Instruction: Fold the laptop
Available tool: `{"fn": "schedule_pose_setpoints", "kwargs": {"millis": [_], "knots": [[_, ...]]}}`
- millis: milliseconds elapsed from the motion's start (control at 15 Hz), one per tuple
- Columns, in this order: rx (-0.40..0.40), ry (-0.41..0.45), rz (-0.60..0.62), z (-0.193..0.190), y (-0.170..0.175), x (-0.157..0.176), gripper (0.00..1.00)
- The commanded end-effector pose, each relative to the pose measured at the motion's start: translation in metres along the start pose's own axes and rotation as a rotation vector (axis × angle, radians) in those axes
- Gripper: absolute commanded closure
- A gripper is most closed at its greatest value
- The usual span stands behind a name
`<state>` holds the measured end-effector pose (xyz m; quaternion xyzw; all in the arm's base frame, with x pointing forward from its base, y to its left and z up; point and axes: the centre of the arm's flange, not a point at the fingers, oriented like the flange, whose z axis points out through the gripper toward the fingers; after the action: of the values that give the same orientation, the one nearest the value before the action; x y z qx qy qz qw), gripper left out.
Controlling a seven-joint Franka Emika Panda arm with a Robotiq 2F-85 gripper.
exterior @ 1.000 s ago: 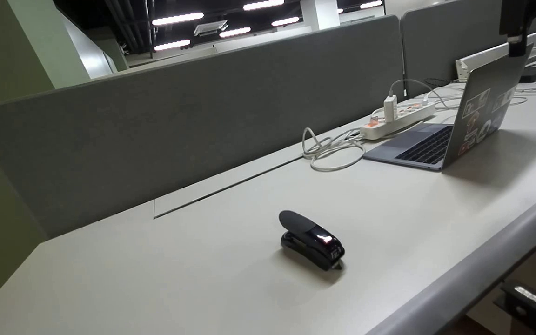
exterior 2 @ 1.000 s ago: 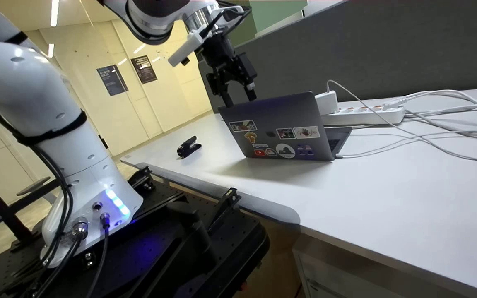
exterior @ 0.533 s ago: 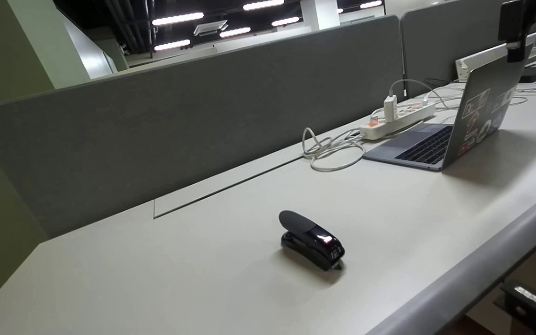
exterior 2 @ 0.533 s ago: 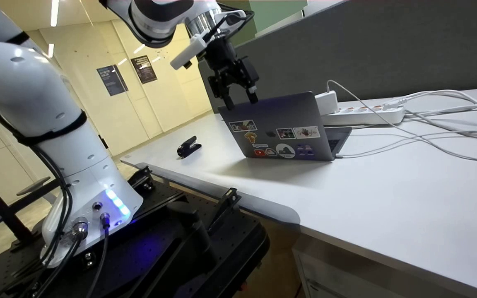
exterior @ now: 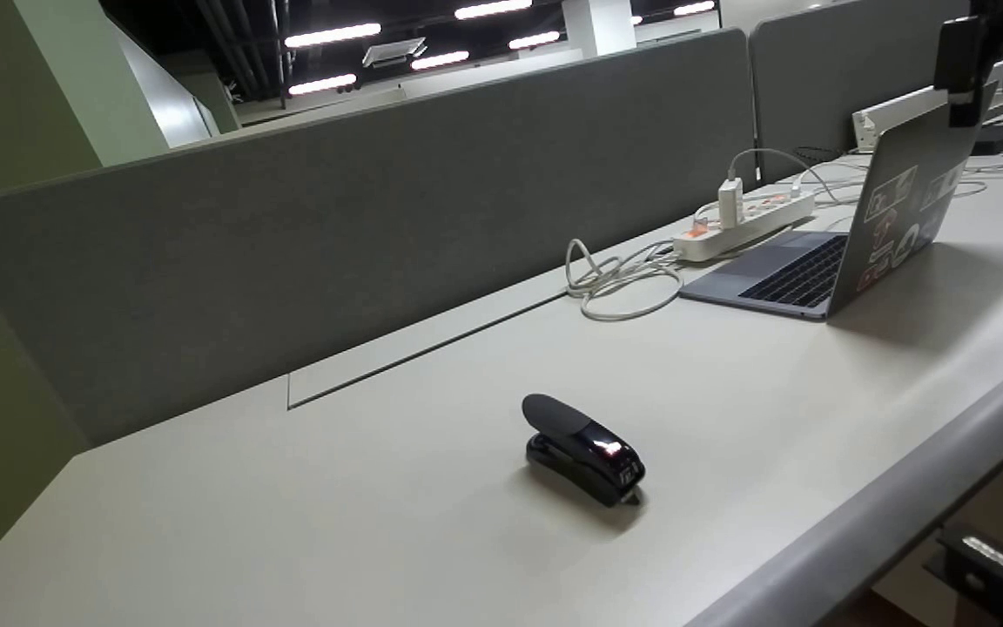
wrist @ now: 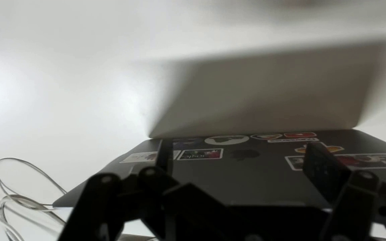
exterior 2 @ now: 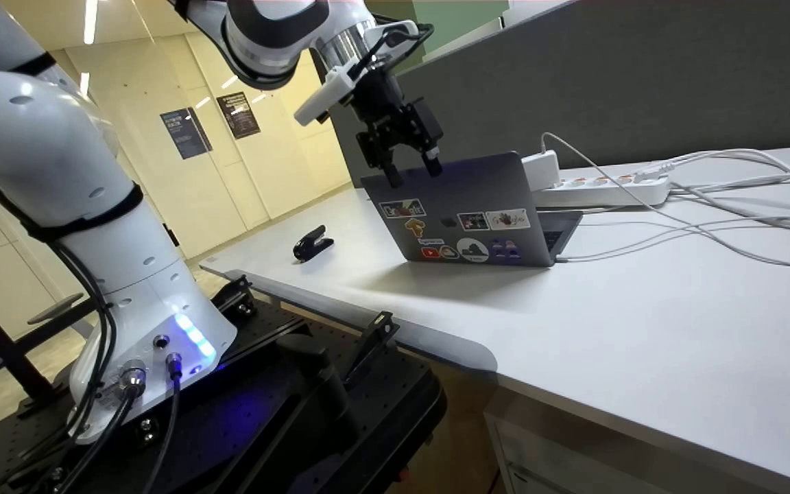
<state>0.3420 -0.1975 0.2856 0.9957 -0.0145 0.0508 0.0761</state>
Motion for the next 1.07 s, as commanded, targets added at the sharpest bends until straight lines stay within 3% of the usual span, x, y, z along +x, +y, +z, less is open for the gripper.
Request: {"fn": "schedule_pose_setpoints", "kwargs": {"millis": [0,467,1000], "knots": [[-0.033,0.029,0.03,0.011,0.011,0.01,0.0],[-0.084,0.144,-0.02,0.014,0.016,0.03,0.0],[-0.1,0.152,-0.028,0.018,0.036,0.058,0.0]]}}
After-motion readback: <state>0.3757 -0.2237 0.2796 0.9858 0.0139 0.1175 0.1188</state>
